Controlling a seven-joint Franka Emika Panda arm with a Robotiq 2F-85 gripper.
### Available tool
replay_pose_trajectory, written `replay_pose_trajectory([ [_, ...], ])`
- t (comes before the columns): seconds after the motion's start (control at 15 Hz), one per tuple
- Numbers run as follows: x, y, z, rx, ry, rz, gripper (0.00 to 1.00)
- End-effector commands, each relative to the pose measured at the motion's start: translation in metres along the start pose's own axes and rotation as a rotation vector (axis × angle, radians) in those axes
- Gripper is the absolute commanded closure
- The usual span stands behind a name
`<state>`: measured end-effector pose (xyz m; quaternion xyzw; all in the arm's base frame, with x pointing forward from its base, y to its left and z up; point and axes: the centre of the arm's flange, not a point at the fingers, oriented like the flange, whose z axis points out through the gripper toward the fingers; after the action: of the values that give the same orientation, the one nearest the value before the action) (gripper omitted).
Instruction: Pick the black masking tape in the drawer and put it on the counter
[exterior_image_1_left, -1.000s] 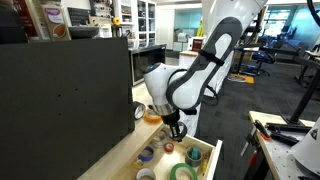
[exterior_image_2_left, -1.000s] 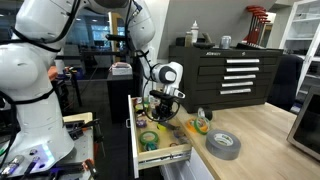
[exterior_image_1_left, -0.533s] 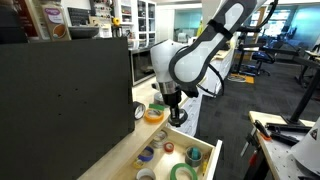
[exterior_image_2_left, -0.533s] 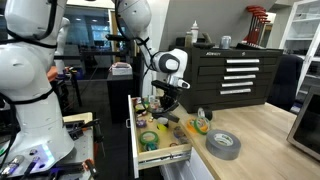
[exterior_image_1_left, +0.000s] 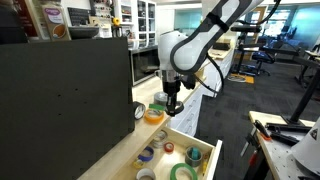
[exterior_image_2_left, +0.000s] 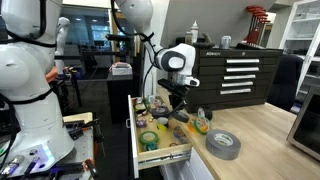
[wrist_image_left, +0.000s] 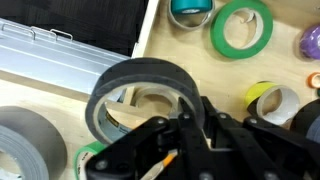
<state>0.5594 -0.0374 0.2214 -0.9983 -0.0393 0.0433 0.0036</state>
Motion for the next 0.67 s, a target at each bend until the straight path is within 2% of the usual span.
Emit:
replay_pose_trajectory([
  [0.0, 0.001, 0.021, -0.011, 0.004, 0.071, 0.037, 0.97],
  [0.6, 0.045, 0.059, -0.029, -0.050, 0.166, 0.058, 0.97],
])
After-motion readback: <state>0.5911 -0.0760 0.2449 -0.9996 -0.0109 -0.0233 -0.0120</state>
